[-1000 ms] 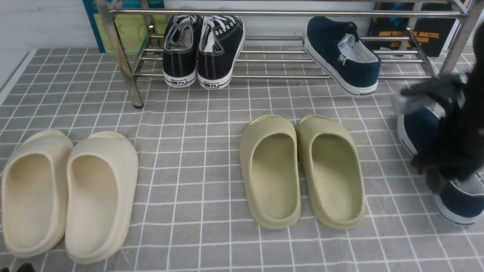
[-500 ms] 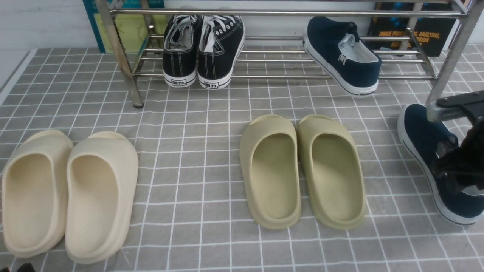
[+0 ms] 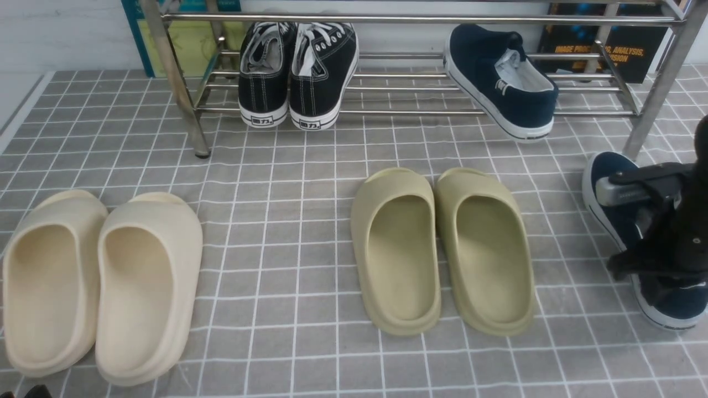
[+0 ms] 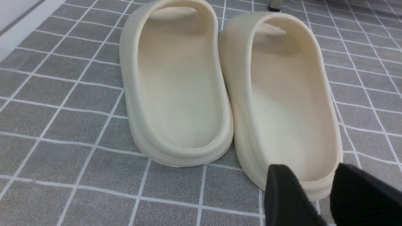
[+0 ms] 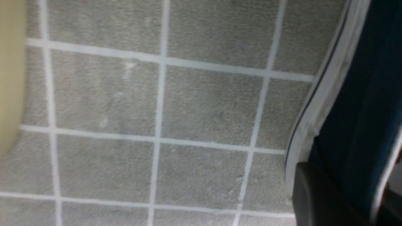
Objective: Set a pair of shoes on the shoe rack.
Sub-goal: Use the right arm to grab the shoe closest to it, then use the right arm to put a shoe into the shoe rack
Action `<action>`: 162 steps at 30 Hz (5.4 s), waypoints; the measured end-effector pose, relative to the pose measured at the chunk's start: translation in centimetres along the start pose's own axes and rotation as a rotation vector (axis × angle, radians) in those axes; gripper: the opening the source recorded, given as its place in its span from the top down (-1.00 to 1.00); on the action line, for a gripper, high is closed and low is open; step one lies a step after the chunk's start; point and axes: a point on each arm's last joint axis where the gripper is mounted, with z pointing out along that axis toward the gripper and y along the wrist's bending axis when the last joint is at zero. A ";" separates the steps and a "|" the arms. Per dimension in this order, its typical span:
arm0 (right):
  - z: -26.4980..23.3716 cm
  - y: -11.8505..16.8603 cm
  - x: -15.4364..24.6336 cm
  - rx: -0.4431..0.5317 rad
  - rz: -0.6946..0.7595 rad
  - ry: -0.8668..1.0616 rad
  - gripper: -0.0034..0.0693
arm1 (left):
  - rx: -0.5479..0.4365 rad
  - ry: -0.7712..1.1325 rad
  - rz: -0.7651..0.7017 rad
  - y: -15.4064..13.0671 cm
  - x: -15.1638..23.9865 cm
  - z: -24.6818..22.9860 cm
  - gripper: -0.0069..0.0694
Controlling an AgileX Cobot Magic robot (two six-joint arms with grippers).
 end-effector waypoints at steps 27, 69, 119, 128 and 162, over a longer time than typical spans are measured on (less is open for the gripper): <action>-10.4 1.5 -2.6 -0.199 -0.120 -0.150 0.80 | 0.000 0.000 0.000 0.0 0.0 0.0 0.19; -6.1 0.2 -16.6 -0.049 -0.293 -0.290 0.80 | 0.000 0.000 0.000 0.0 0.0 0.0 0.19; -13.5 0.4 -16.6 -0.044 -0.304 -0.544 -0.62 | 0.000 0.000 0.000 0.0 0.0 0.0 0.19; -16.1 -0.4 -14.4 0.039 -0.321 -0.465 -0.14 | 0.000 0.000 0.000 0.0 0.0 0.0 0.19; -3.8 -2.3 -16.5 -0.082 -0.043 -0.380 0.65 | 0.000 0.000 0.000 0.0 0.0 0.0 0.19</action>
